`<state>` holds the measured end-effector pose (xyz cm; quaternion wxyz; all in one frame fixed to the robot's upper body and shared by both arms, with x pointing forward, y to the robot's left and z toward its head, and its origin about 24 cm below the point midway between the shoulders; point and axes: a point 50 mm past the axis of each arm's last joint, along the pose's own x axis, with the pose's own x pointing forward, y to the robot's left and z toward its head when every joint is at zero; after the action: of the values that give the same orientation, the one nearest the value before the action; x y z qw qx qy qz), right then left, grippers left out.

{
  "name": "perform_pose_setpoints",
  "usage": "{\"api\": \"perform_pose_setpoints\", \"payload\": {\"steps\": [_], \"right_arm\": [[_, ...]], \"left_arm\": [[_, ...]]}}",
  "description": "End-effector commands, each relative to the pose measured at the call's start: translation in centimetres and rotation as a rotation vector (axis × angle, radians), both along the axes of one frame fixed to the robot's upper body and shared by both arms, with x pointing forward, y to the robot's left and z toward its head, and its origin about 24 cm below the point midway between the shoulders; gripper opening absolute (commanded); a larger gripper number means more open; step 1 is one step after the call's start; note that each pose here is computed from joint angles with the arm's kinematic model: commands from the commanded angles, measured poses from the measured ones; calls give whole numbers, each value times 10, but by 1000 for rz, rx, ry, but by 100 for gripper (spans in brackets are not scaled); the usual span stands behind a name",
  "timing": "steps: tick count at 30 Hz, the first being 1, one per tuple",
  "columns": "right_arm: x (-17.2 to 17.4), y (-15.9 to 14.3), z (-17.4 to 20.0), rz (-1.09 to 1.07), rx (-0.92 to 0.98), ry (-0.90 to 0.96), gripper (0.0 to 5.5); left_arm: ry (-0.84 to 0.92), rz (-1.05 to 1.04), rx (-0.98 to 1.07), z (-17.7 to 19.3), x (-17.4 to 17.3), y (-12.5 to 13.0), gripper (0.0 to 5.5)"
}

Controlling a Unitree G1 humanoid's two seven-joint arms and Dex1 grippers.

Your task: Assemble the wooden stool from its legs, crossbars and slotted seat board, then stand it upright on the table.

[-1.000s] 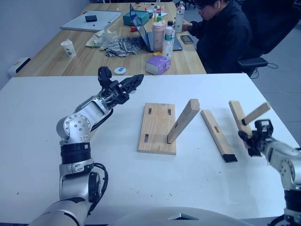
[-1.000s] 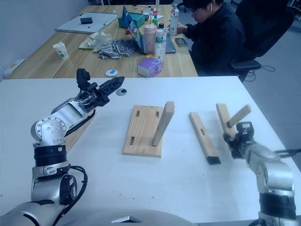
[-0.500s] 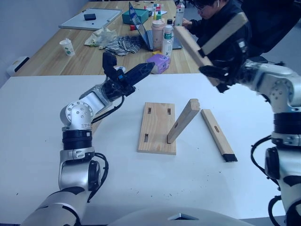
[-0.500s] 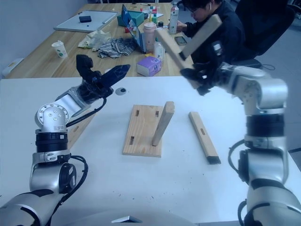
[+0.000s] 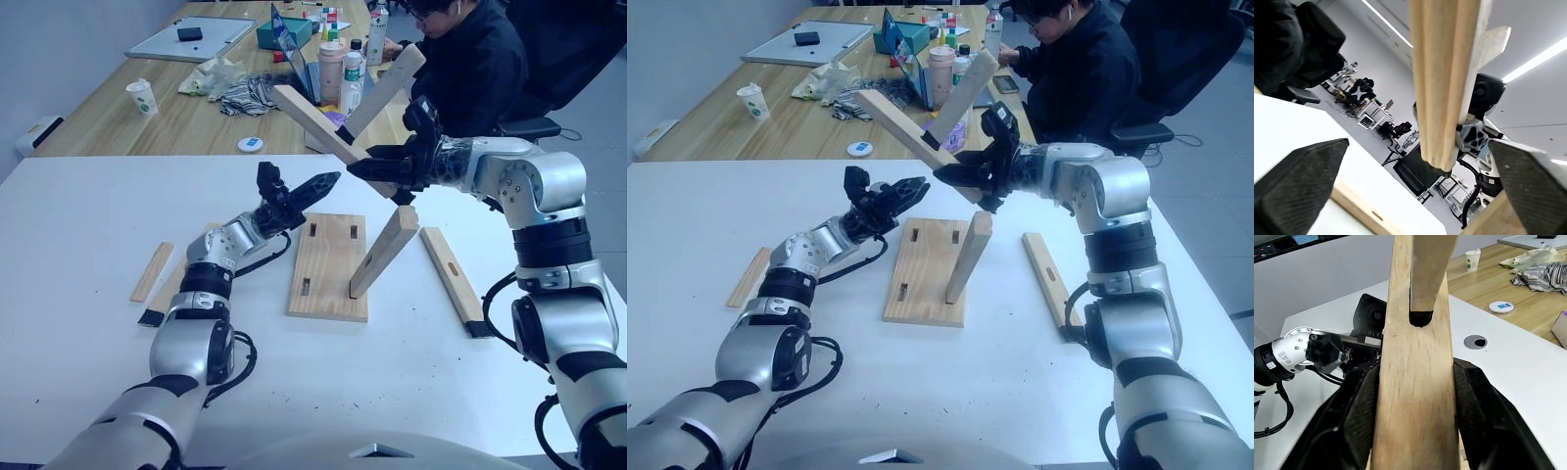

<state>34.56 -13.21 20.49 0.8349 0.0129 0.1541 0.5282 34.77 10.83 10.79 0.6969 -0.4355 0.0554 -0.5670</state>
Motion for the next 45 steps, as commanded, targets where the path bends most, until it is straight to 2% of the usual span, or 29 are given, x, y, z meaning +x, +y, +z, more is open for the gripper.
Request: {"api": "perform_pose_setpoints", "payload": {"steps": [1,7,20,27,37,40,41,45], "right_arm": [[-2,11,2,50,-2,4,208],[-6,14,-1,78,8,31,208],[-5,15,7,59,130,125,208],[-7,15,8,61,153,160,206],[-9,15,8,60,159,161,206],[-9,15,6,50,151,158,206],[-9,14,5,42,151,159,243],[-6,6,2,-12,147,156,315]], "left_arm": [[-78,-10,-48,23,10,-8,540],[-95,-28,-177,34,12,-6,540],[-118,-107,-287,43,4,-4,315],[-130,-131,-328,50,1,-2,226],[-110,-113,-328,49,3,-2,217],[-90,-45,-313,48,9,1,217],[-88,-24,-302,48,10,2,217],[-58,54,-273,41,15,15,206]]}}
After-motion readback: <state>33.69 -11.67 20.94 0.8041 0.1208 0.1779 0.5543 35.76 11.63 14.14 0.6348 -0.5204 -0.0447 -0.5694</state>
